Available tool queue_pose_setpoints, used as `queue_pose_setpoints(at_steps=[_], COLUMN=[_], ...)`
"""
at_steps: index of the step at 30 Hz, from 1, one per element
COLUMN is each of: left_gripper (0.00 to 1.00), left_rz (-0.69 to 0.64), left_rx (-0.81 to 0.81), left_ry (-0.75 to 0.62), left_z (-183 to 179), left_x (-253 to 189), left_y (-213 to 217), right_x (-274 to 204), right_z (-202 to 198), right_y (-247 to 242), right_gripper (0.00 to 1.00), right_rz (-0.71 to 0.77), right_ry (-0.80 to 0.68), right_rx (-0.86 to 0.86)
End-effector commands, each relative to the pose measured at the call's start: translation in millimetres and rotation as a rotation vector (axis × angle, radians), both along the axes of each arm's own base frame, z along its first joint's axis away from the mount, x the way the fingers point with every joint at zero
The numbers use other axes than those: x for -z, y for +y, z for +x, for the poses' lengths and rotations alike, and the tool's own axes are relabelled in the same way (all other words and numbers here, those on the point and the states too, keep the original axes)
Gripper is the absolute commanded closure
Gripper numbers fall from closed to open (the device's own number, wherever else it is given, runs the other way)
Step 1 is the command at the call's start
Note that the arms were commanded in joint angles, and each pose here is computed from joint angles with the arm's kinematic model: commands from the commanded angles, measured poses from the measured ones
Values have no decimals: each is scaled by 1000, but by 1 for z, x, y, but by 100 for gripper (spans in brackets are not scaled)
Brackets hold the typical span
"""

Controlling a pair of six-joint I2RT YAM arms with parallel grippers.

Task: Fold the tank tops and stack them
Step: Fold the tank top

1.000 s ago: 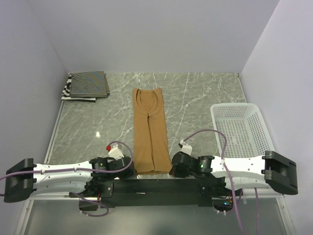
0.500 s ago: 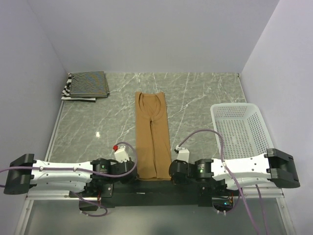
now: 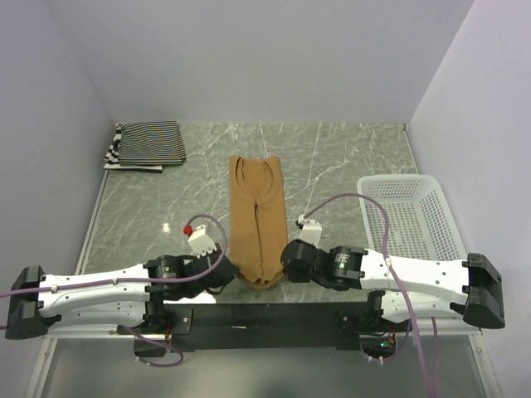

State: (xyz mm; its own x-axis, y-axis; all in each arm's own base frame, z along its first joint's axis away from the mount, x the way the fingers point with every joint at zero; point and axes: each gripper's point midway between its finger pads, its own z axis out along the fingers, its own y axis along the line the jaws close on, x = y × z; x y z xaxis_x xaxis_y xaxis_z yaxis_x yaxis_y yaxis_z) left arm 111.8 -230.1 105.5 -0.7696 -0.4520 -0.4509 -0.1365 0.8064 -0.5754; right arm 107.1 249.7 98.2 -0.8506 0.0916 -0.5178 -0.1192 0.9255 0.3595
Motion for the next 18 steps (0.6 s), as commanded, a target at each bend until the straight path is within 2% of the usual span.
queue_pose_setpoints(at_steps=[1, 7, 9, 11, 13, 14, 15, 18], left_gripper=[99, 99, 99, 97, 93, 92, 92, 72], left_rz=[-7, -26, -6, 39, 13, 54, 43, 33], left_rx=[-42, -127, -169, -181, -157, -168, -173, -104], left_ry=[-127, -277, -325, -326, -337, -323, -334, -271], left_z=[33, 102, 135, 166, 190, 214, 228, 269], left_x=[-30, -69, -81, -78, -82, -71, -71, -43], left_y=[1, 12, 20, 26, 17, 22, 21, 13], right_x=[-19, -37, -41, -54, -44, -42, -44, -32], right_z=[34, 91, 114, 145, 175, 190, 202, 236], right_y=[-4, -3, 0, 4, 3, 14, 19, 29], right_gripper=[100, 100, 100, 100, 98, 96, 95, 65], right_rz=[-22, -8, -22, 5, -19, -12, 1, -4], right_ry=[-89, -133, -146, -166, -150, -134, -142, -93], right_rx=[30, 65, 52, 53, 57, 38, 33, 13])
